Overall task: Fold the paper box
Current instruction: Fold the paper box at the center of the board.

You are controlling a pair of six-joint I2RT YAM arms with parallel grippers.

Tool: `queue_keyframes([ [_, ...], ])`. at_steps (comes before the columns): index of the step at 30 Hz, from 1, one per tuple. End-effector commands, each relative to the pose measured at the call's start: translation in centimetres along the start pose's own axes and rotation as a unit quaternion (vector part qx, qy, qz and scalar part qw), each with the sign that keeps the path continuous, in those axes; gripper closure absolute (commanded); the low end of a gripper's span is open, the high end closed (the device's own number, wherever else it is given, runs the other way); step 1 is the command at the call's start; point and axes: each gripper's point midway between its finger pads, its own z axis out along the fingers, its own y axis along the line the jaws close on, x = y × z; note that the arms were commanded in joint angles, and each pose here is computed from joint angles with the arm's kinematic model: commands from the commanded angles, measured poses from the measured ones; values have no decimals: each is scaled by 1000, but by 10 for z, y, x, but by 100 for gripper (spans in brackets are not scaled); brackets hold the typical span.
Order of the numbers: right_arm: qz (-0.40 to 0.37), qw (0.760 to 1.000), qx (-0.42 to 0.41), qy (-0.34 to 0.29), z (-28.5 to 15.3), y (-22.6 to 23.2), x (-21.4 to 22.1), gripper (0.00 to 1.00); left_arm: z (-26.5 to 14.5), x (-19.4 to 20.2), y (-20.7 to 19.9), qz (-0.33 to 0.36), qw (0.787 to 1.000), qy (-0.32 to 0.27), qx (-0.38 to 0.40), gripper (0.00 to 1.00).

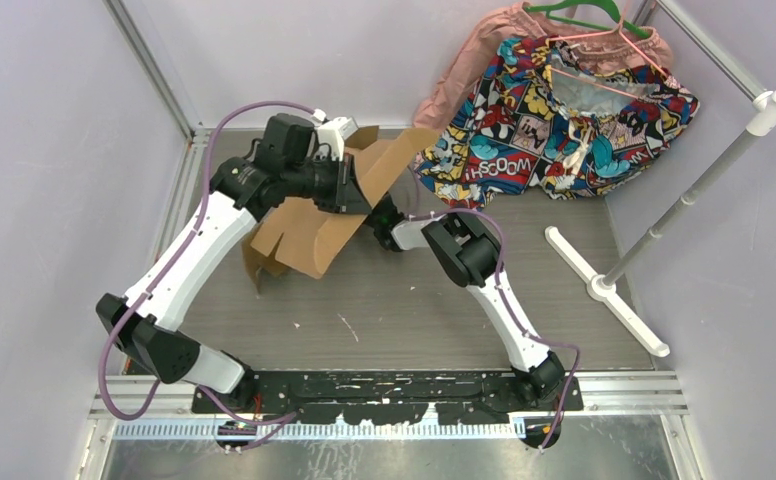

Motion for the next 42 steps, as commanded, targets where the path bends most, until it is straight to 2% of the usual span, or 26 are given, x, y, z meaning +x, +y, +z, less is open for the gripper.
queue_keyframes([
  [1,-7,1000,0,-30,-6,5,-14,55,-1,3,-2,9,1000,-3,20,93],
  [8,-20,999,-5,-31,-17,10,-13,51,0,7,17,-14,1000,-9,8,93],
  [29,-26,997,-42,-58,-52,21,-27,47,1,6,17,-18,1000,-11,11,93],
  [36,-28,995,-38,-84,-90,14,-55,47,-1,5,15,-16,1000,-12,10,93],
  [42,-23,994,-28,-106,-122,8,-92,52,-3,3,14,-16,1000,-15,12,93],
])
